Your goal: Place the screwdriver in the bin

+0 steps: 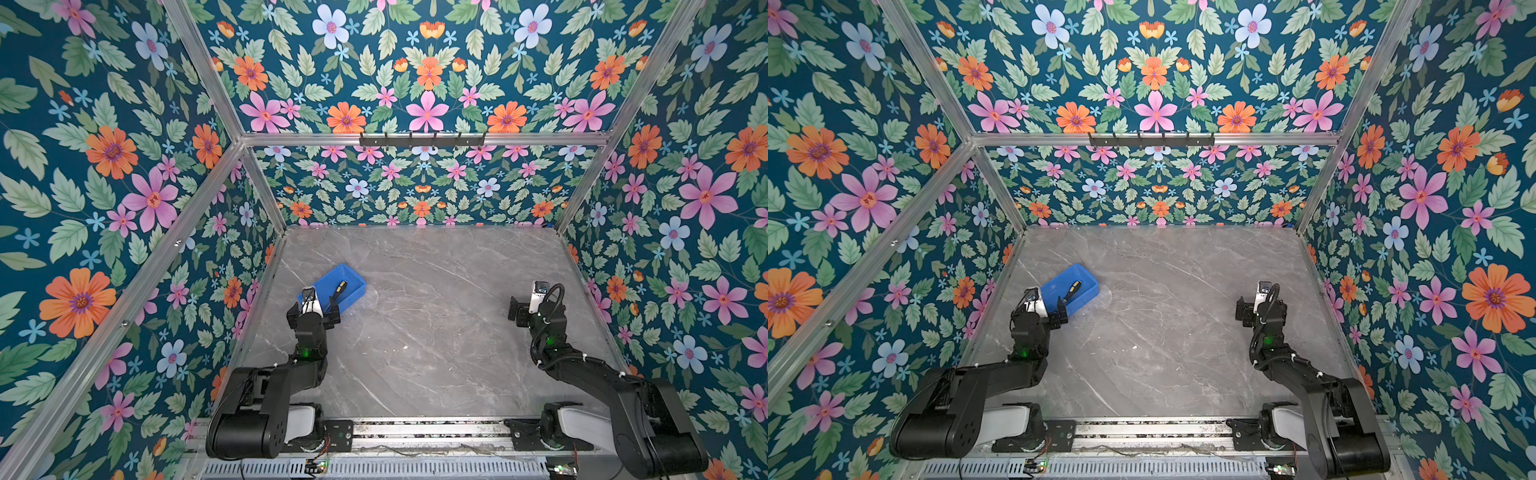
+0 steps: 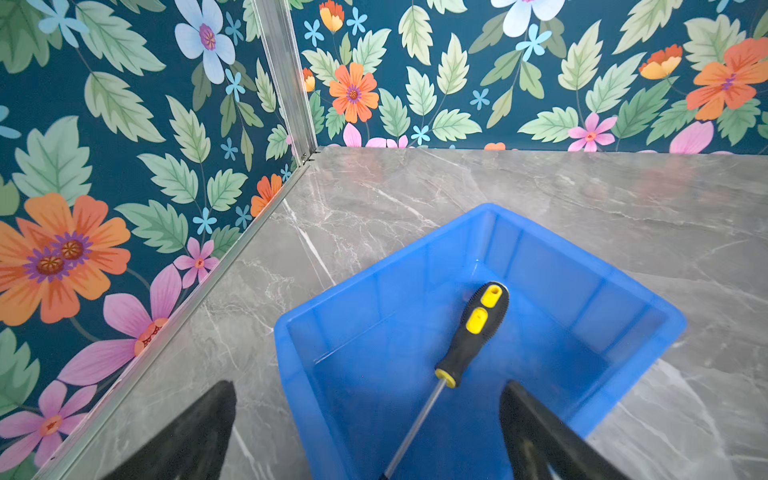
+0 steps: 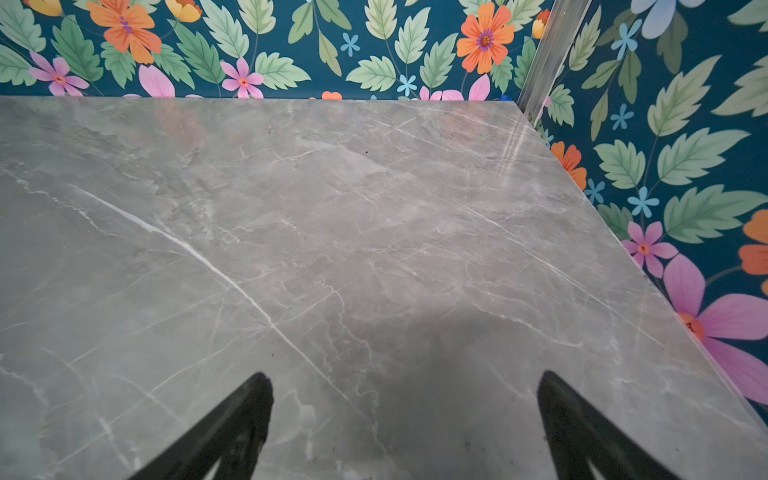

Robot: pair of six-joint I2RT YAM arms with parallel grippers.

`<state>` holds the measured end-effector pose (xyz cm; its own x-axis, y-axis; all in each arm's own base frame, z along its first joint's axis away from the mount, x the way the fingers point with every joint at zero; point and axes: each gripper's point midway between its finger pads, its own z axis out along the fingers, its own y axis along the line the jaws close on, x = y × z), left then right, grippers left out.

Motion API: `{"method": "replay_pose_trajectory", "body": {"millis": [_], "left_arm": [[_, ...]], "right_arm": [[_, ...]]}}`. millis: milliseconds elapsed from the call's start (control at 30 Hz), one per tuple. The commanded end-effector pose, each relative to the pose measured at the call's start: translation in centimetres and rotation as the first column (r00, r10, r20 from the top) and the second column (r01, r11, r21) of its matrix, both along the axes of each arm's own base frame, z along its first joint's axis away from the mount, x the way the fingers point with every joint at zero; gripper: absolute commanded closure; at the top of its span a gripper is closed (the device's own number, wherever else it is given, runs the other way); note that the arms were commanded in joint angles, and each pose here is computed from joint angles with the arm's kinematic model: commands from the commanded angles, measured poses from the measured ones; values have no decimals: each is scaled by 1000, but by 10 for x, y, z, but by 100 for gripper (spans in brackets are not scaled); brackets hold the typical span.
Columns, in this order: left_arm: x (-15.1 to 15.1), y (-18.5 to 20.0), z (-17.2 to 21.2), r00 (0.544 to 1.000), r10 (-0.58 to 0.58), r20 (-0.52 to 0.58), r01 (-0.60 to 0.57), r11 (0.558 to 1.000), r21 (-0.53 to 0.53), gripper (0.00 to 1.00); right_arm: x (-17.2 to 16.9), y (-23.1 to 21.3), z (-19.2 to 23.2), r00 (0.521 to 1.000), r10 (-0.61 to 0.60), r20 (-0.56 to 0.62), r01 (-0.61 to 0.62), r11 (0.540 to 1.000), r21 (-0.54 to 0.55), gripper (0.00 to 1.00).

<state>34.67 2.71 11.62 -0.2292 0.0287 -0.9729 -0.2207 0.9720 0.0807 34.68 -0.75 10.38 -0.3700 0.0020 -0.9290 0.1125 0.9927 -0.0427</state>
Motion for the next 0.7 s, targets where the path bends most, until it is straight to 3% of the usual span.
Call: {"method": "replay_pose_trajectory", "body": {"millis": [0, 333, 667], "left_arm": [[15, -6, 23, 993, -61, 101, 60, 998, 6, 0], [39, -15, 8, 987, -136, 90, 139, 990, -32, 0], [44, -12, -3, 992, -113, 63, 116, 992, -43, 0]], "right_arm": [[12, 1, 17, 995, 12, 98, -15, 999, 34, 1], [26, -2, -4, 997, 35, 67, -40, 996, 85, 1], [29, -5, -8, 998, 41, 38, -45, 992, 118, 1]]}}
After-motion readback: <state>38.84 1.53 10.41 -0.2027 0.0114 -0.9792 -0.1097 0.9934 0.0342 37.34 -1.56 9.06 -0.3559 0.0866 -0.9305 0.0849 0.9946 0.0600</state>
